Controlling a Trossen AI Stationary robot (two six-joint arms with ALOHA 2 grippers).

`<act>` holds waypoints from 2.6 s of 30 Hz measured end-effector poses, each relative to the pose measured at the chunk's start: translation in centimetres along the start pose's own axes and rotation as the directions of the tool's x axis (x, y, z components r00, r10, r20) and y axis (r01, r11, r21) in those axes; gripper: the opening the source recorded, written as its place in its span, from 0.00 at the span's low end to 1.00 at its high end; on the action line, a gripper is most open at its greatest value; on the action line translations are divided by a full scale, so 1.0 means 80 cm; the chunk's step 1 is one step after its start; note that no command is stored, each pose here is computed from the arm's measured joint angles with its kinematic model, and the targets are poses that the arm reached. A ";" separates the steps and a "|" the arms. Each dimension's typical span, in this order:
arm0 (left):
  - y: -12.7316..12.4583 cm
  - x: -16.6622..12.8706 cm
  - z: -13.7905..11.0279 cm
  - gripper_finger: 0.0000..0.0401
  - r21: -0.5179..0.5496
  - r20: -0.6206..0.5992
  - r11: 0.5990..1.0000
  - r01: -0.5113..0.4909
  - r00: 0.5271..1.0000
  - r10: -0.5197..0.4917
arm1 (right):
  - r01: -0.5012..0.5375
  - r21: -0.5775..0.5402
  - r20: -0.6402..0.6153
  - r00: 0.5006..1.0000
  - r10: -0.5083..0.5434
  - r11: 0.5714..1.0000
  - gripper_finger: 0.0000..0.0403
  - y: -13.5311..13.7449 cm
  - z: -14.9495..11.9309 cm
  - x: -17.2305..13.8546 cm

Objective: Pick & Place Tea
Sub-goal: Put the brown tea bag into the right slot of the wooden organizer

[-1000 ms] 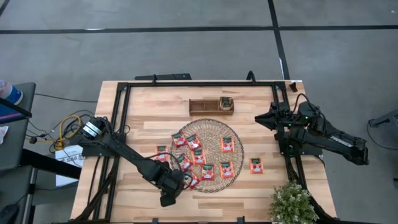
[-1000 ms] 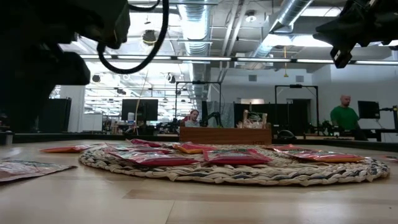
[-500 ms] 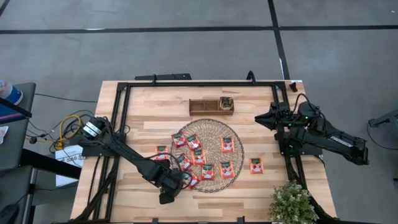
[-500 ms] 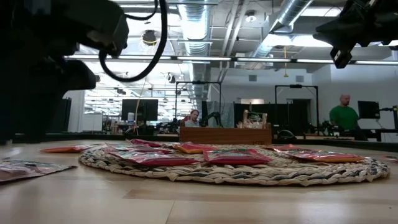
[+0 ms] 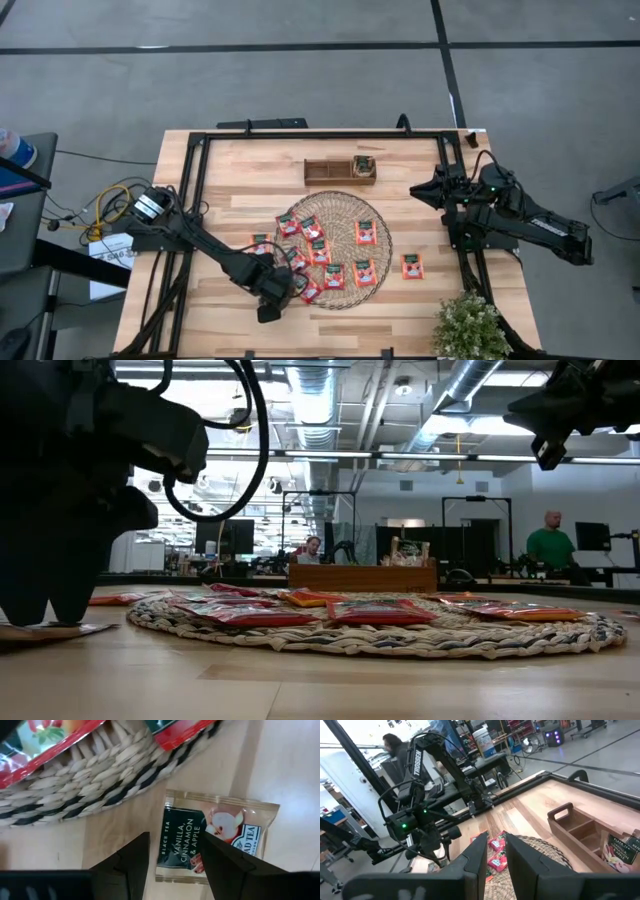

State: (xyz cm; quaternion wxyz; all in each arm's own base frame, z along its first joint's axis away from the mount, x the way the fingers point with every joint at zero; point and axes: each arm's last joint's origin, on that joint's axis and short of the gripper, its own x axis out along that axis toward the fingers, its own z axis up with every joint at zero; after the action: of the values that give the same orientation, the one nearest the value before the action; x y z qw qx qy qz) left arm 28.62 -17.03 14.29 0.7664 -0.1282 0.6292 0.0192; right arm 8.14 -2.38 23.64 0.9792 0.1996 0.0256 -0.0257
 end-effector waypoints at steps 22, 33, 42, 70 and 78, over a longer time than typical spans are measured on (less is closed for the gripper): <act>0.005 0.006 -0.005 0.04 -0.015 -0.012 1.000 0.004 1.000 -0.004 | 0.000 0.000 0.000 1.000 0.000 1.000 0.16 0.000 0.000 0.000; -0.030 -0.059 0.012 0.00 0.006 -0.107 0.998 -0.070 0.992 0.070 | -0.003 0.016 -0.001 1.000 0.003 1.000 0.16 0.000 0.000 0.000; -0.020 -0.154 0.059 0.00 0.015 0.204 0.886 -0.464 0.869 0.451 | -0.110 0.055 -0.010 0.994 0.111 0.992 0.16 0.005 0.003 0.002; 0.133 -0.215 0.231 0.00 0.113 0.621 0.537 -0.836 0.481 0.619 | -0.177 0.136 -0.048 0.982 0.185 0.975 0.33 -0.024 0.020 0.096; 0.141 -0.216 0.233 0.00 0.100 0.617 0.537 -0.838 0.476 0.627 | -0.110 0.040 -0.081 0.990 0.113 0.993 0.49 -0.035 0.053 0.147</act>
State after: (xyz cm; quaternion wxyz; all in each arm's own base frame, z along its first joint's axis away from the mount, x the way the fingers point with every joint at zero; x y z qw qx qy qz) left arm 40.78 0.29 32.38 0.8242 0.3260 0.3828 0.2606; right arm 19.90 -7.05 25.74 0.9735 0.2187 0.0548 0.0370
